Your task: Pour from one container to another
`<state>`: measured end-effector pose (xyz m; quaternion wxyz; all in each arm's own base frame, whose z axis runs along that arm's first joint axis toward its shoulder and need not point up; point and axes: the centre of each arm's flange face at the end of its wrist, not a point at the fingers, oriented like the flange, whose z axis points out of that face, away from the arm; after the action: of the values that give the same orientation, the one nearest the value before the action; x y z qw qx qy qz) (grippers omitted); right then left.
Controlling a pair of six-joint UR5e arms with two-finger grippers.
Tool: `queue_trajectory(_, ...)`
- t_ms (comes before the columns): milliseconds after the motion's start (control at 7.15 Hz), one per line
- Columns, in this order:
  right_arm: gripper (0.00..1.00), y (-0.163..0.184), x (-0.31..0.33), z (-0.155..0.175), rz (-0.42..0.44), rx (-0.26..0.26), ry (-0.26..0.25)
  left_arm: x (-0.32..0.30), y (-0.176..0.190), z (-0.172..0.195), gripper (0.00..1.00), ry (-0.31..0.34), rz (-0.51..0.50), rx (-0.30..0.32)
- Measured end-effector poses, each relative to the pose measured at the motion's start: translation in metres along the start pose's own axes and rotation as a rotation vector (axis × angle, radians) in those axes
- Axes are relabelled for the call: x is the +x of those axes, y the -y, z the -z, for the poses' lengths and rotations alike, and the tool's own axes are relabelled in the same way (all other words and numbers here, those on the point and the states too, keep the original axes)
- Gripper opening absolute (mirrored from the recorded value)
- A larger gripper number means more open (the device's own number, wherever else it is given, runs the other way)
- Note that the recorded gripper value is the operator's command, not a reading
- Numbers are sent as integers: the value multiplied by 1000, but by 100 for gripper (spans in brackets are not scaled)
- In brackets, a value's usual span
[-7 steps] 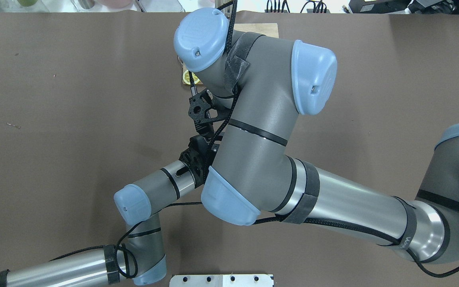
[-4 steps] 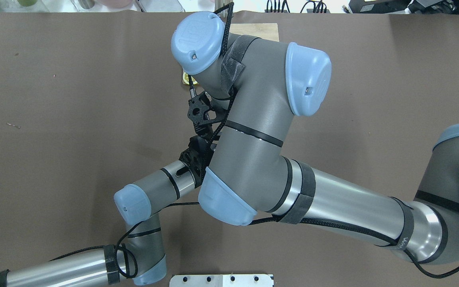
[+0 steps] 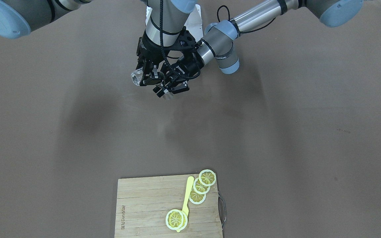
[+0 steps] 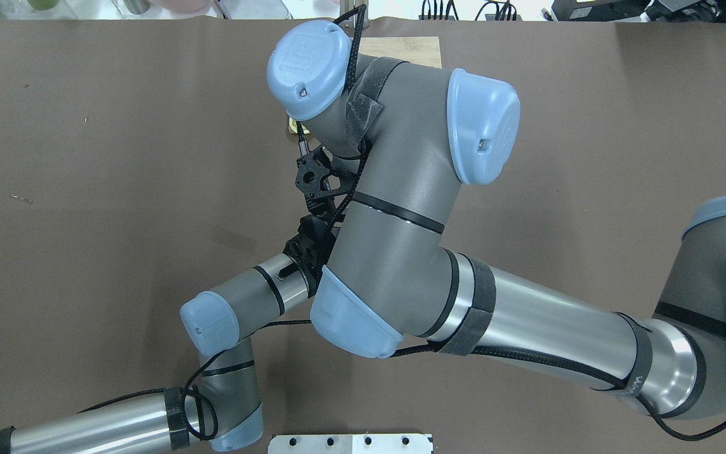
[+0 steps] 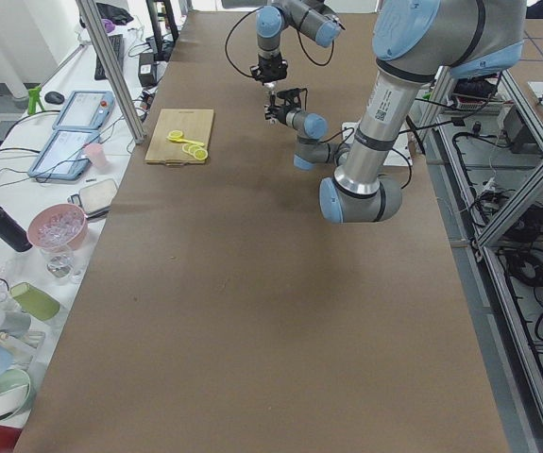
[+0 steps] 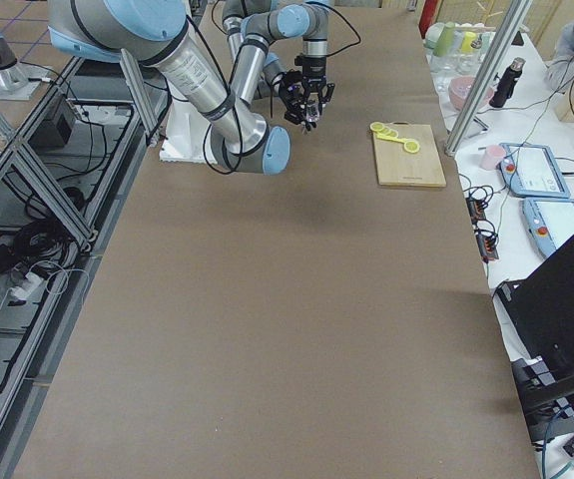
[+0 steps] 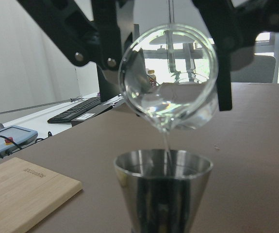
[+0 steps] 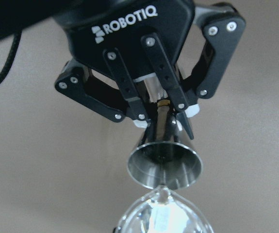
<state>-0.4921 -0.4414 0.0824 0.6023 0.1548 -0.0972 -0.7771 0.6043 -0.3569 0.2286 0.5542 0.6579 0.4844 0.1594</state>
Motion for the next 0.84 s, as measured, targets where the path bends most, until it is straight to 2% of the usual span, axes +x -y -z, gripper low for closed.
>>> queue_trajectory(840, 0, 5, 3, 4, 4, -7, -7, 0, 0, 0, 0, 1, 0, 0)
